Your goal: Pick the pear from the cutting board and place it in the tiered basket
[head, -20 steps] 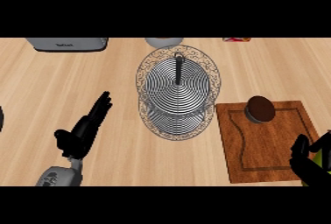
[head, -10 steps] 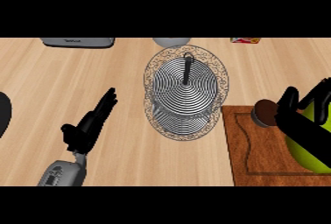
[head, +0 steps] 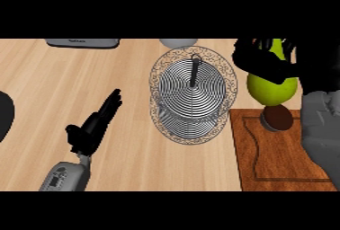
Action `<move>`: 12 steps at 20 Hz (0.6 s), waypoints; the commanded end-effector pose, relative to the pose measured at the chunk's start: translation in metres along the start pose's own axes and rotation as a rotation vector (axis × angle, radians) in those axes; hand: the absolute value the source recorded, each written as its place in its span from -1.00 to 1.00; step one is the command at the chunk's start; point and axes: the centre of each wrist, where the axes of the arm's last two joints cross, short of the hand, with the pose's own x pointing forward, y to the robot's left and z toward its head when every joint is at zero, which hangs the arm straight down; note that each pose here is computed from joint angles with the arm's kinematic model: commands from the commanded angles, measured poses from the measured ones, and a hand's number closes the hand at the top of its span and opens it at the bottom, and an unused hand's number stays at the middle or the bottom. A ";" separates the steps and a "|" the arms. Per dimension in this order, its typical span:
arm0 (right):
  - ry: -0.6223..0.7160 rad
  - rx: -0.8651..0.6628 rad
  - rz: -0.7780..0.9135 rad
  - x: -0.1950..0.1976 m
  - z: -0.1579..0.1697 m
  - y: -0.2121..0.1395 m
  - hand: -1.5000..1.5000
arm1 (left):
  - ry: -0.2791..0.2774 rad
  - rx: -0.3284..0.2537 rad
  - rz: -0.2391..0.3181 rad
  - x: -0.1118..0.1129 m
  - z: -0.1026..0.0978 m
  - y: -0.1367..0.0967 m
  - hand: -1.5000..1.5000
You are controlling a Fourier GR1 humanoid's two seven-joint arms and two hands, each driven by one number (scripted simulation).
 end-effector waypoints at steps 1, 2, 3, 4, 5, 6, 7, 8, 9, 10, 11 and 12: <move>0.161 0.074 0.048 0.035 -0.021 0.039 1.00 | -0.018 -0.009 -0.005 0.003 -0.004 -0.006 0.00; 0.158 0.063 0.015 0.057 -0.020 0.033 1.00 | -0.017 0.024 -0.003 0.000 0.000 0.001 0.00; 0.165 0.084 0.020 0.056 -0.022 0.044 1.00 | -0.007 0.007 0.001 -0.004 0.004 -0.016 0.00; 0.167 0.086 0.032 0.055 -0.029 0.063 1.00 | -0.004 0.001 0.007 -0.009 0.011 0.004 0.00; 0.174 0.078 0.037 0.052 -0.041 0.067 1.00 | 0.005 -0.014 0.022 0.003 0.012 -0.006 0.00; 0.163 0.089 0.019 0.067 -0.041 0.071 1.00 | 0.001 0.015 0.000 -0.003 0.004 -0.003 0.00; 0.160 0.093 -0.003 0.071 -0.050 0.073 1.00 | -0.001 0.011 -0.003 -0.003 0.001 -0.015 0.00; 0.164 0.123 -0.013 0.073 -0.035 0.089 1.00 | 0.005 0.031 -0.001 0.001 0.001 0.014 0.00; 0.141 0.130 -0.016 0.079 -0.042 0.081 1.00 | 0.014 0.030 -0.007 -0.010 0.000 0.008 0.00; 0.162 0.126 -0.071 0.060 -0.045 0.090 1.00 | -0.004 0.013 0.005 0.011 0.004 0.007 0.00; 0.169 0.166 -0.059 0.074 -0.042 0.114 1.00 | 0.002 0.024 0.011 -0.006 0.002 0.004 0.00; 0.158 0.178 -0.096 0.085 -0.042 0.101 1.00 | 0.007 0.022 0.021 -0.008 0.009 0.001 0.00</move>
